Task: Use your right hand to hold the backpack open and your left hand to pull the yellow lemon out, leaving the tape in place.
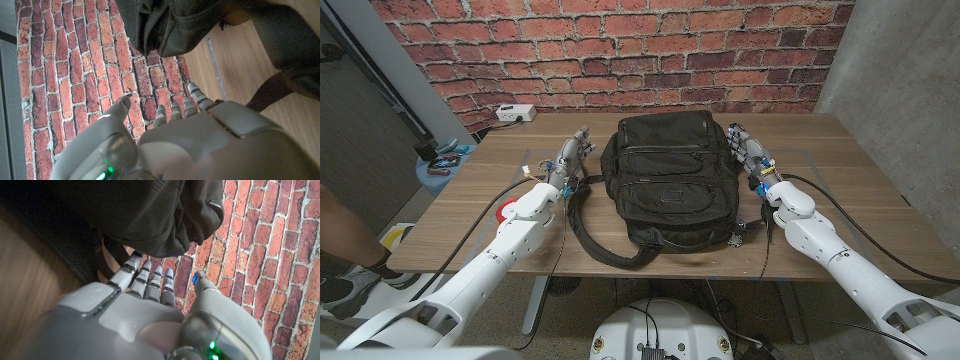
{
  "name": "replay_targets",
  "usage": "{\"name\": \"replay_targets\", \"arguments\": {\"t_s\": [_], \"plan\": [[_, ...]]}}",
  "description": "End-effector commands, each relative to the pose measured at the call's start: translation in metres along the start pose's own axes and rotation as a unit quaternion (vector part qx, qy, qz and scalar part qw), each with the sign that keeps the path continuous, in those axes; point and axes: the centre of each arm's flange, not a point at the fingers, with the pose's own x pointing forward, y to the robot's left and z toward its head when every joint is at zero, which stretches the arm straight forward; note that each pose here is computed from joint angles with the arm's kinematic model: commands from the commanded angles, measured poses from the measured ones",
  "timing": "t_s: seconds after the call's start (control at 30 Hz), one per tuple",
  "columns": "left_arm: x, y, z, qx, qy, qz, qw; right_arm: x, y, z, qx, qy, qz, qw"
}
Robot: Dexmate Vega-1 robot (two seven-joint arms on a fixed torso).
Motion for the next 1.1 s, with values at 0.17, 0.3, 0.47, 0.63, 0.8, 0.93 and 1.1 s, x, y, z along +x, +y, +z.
{"name": "replay_targets", "arguments": {"t_s": [0.17, 0.3, 0.47, 0.63, 0.8, 0.93, 1.1], "plan": [[-0.006, -0.006, 0.003, 0.003, -0.004, 0.001, 1.0, -0.004, -0.004, 0.003, -0.004, -0.006, 0.006, 1.0], [-0.007, -0.006, 0.004, 0.005, -0.004, -0.001, 1.0, -0.006, -0.004, 0.006, -0.008, -0.008, 0.006, 0.9999], [-0.006, -0.005, 0.006, 0.006, -0.005, -0.003, 1.0, -0.008, -0.004, 0.01, -0.014, -0.011, 0.007, 0.9998], [-0.004, -0.002, 0.009, 0.009, -0.006, -0.004, 1.0, -0.01, -0.003, 0.014, -0.022, -0.015, 0.01, 0.9996], [0.0, 0.002, 0.011, 0.011, -0.007, -0.006, 1.0, -0.015, -0.002, 0.019, -0.034, -0.017, 0.013, 0.9992], [0.003, 0.005, 0.013, 0.014, -0.009, -0.009, 1.0, -0.019, 0.0, 0.024, -0.044, -0.022, 0.013, 0.9987], [0.005, 0.008, 0.015, 0.015, -0.011, -0.012, 1.0, -0.026, 0.004, 0.029, -0.059, -0.028, 0.015, 0.9978]]}}
